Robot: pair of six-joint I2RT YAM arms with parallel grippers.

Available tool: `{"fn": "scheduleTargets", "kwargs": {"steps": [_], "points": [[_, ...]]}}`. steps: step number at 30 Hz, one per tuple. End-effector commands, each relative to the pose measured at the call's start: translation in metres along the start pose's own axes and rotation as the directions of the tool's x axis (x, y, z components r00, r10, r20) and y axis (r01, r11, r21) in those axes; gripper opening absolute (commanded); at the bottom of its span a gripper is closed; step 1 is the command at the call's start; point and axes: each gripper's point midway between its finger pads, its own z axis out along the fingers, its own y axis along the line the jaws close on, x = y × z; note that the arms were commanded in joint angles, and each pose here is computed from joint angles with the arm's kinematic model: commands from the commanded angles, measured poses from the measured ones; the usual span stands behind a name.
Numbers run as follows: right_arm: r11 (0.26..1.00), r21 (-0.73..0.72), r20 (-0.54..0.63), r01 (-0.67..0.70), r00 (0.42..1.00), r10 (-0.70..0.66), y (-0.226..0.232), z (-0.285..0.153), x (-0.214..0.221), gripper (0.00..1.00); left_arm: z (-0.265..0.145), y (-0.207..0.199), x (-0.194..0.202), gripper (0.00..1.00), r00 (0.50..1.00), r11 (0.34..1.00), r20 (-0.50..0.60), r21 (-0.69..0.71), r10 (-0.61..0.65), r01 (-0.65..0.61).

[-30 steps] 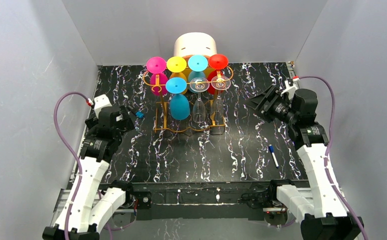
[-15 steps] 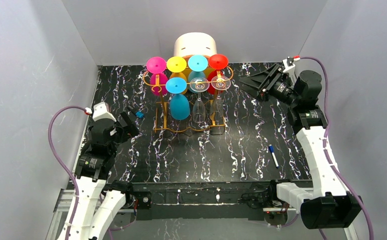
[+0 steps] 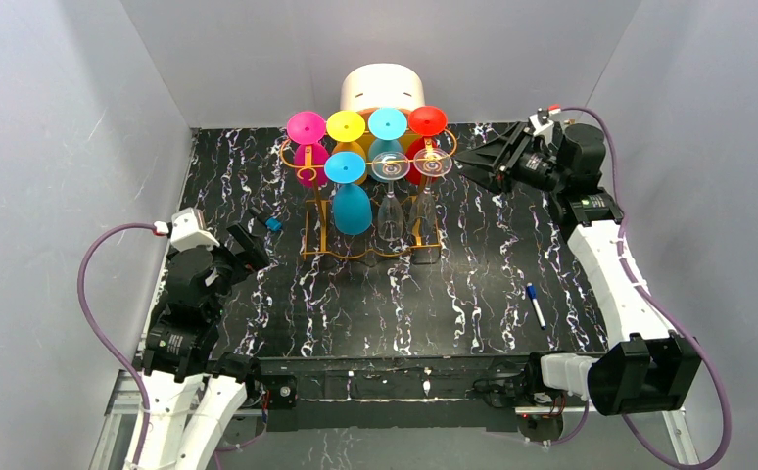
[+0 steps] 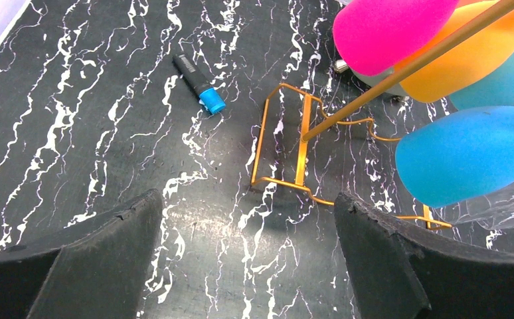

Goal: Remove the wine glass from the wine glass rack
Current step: Pick up the wine glass from the wine rack.

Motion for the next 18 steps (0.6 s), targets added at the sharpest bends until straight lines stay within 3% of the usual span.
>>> {"fn": "scheduleTargets", "kwargs": {"steps": [1,13,18], "points": [[0.994,-0.074,-0.015,0.081,0.997,-0.082,0.032,0.009,0.007,0.56,-0.004,0.006,-0.004,0.98,1.000,0.999,0.014,-0.033,0.002,-0.002],[0.996,-0.060,-0.015,0.072,0.997,-0.073,0.028,0.018,0.006,0.28,-0.011,0.018,-0.006,0.98,0.999,0.995,0.006,-0.090,0.034,-0.033],[0.997,-0.060,-0.003,0.040,0.999,-0.040,0.027,0.017,0.006,0.21,-0.015,0.031,-0.014,0.93,0.997,0.984,0.029,-0.163,0.072,-0.067]]}}
